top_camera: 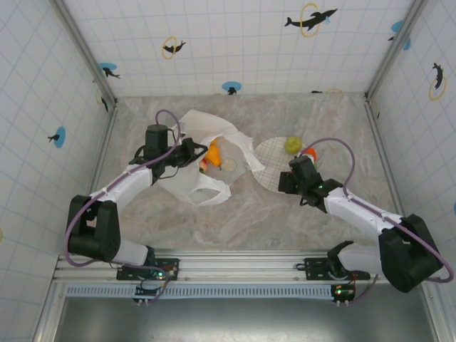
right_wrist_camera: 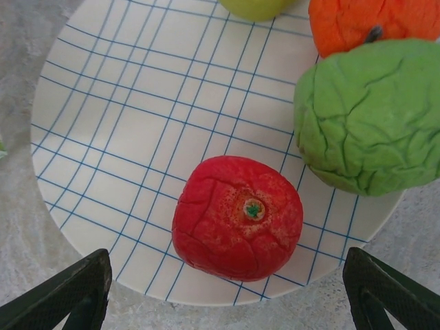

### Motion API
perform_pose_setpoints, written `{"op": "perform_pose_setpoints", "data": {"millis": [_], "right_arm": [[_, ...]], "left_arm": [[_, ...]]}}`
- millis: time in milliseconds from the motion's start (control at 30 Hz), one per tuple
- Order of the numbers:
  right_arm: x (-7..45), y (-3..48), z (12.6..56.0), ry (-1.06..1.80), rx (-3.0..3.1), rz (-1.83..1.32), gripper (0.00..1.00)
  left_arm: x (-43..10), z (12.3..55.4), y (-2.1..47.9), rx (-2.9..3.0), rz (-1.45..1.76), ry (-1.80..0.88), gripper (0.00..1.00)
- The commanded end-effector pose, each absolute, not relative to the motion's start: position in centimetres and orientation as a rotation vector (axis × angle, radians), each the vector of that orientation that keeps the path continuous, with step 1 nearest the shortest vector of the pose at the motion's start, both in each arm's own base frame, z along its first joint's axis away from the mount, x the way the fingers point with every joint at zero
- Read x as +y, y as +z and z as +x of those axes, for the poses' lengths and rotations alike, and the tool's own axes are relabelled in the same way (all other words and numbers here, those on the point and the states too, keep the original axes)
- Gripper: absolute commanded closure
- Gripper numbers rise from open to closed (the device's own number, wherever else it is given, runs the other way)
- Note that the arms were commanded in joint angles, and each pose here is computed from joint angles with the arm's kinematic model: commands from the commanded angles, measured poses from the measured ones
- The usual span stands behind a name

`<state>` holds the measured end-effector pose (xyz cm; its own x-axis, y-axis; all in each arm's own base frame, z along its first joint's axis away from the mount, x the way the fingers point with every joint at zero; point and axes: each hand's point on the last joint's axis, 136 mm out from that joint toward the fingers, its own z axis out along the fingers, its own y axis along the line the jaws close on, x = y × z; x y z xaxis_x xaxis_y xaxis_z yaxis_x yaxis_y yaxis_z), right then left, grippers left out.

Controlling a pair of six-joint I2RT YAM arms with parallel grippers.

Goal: Place the fruits into the plastic bag

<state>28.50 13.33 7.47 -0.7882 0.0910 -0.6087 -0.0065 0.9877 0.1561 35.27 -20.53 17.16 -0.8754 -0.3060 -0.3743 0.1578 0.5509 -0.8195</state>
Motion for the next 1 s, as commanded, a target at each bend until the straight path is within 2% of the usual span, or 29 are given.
{"op": "perform_pose_setpoints", "data": {"millis": [0, 267, 567, 700, 967], "right_arm": [[13.5, 6.6, 29.2, 0.211, 2.468, 0.138, 0.11], [13.3, 5.3, 30.6, 0.190, 2.440, 0.192, 0.15], [13.2, 4.2, 31.8, 0.169, 2.447, 0.207, 0.32], [13.2, 4.5, 31.9, 0.186, 2.426, 0.212, 0.40], [13.3, 7.9, 32.3, 0.217, 2.319, 0.156, 0.43]], "left_arm": [[-20.4, 35.4, 17.1, 2.314, -0.130, -1.295, 1.00], [-20.5, 35.3, 17.0, 2.317, -0.131, -1.298, 1.00], [-20.5, 35.4, 17.1, 2.316, -0.129, -1.298, 1.00], [-20.5, 35.3, 16.9, 2.322, -0.132, -1.298, 1.00], [-20.5, 35.3, 16.8, 2.323, -0.134, -1.297, 1.00]]}}
